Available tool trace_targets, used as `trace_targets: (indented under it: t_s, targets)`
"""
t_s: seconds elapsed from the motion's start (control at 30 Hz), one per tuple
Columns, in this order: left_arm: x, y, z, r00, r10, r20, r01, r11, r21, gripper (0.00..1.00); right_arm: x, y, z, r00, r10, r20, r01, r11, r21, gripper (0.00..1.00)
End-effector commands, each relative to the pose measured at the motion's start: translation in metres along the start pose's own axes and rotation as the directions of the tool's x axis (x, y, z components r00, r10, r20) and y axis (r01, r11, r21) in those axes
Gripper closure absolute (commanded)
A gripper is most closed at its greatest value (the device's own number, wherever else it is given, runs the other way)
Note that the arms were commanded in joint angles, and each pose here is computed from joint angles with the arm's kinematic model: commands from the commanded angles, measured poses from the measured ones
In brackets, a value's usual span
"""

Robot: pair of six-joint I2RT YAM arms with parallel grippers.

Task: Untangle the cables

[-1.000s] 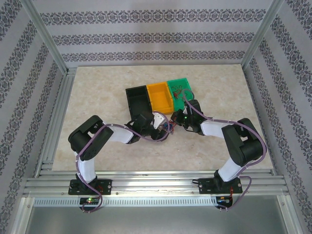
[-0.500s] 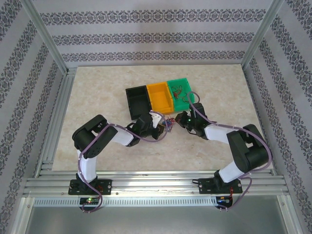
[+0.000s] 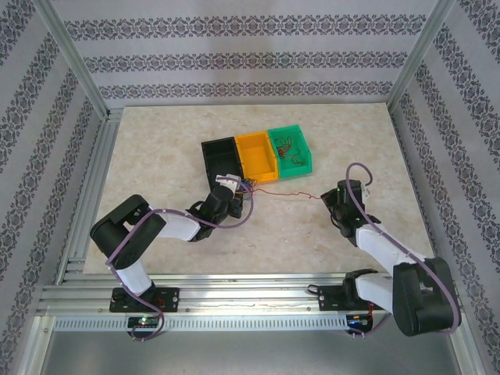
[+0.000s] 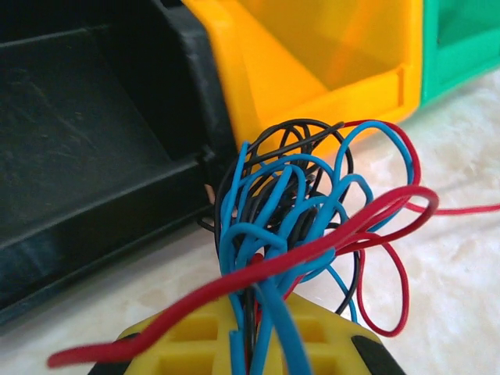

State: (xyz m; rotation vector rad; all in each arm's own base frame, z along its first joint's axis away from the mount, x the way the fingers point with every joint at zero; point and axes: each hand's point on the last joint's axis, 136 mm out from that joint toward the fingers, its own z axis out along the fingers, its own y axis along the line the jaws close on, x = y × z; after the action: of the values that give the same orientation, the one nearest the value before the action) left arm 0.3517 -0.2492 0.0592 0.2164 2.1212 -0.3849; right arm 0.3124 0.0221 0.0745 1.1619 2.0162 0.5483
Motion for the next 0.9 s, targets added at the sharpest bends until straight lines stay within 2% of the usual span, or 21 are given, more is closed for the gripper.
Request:
trace_targets:
  t_s: [0.0, 0.1, 0.17, 0.27, 0.37, 0.5, 0.6, 0.77, 0.87]
  targets:
    - [0.004, 0.053, -0.014, 0.999, -0.041, 0.026, 0.046, 0.97, -0.24, 1.0, -0.033, -0.039, -0.013, 0.988, 0.025, 0.151, -0.045, 0.991, 0.128, 1.0]
    - [0.0, 0.048, -0.021, 0.997, -0.056, 0.055, 0.065, 0.983, -0.173, 1.0, -0.051, -0.052, -0.026, 0.979, 0.042, 0.2, -0.074, 0.985, 0.155, 1.0]
    - [-0.001, 0.036, -0.024, 0.996, -0.066, 0.063, 0.071, 0.995, -0.068, 1.0, -0.061, -0.061, -0.033, 0.973, 0.048, 0.224, -0.09, 0.979, 0.181, 1.0]
    - [0.005, 0.01, -0.029, 0.998, -0.053, 0.018, 0.05, 0.99, 0.133, 1.0, -0.072, -0.068, -0.04, 0.969, 0.034, 0.243, -0.088, 0.973, 0.213, 1.0]
    - [0.011, -0.022, -0.039, 0.998, 0.05, -0.031, -0.037, 0.944, 0.327, 1.0, -0.077, -0.06, -0.041, 0.976, -0.046, 0.214, -0.002, 0.975, 0.221, 1.0]
    - [0.025, -0.061, -0.049, 0.97, 0.196, -0.143, -0.09, 0.837, 0.541, 1.0, -0.059, -0.025, -0.028, 0.979, -0.194, 0.069, 0.185, 0.975, 0.12, 1.0]
    - [0.029, -0.071, -0.049, 0.961, 0.216, -0.171, -0.075, 0.801, 0.593, 1.0, -0.023, 0.007, -0.019, 0.935, -0.352, -0.035, 0.352, 0.936, -0.002, 1.0]
    - [0.034, -0.071, -0.034, 0.953, 0.215, -0.212, -0.055, 0.816, 0.576, 1.0, 0.04, 0.031, -0.01, 0.82, -0.551, -0.155, 0.538, 0.835, -0.12, 1.0]
    - [0.036, -0.071, -0.028, 0.953, 0.213, -0.216, -0.054, 0.819, 0.572, 1.0, 0.066, 0.041, -0.005, 0.776, -0.6, -0.195, 0.576, 0.8, -0.168, 1.0]
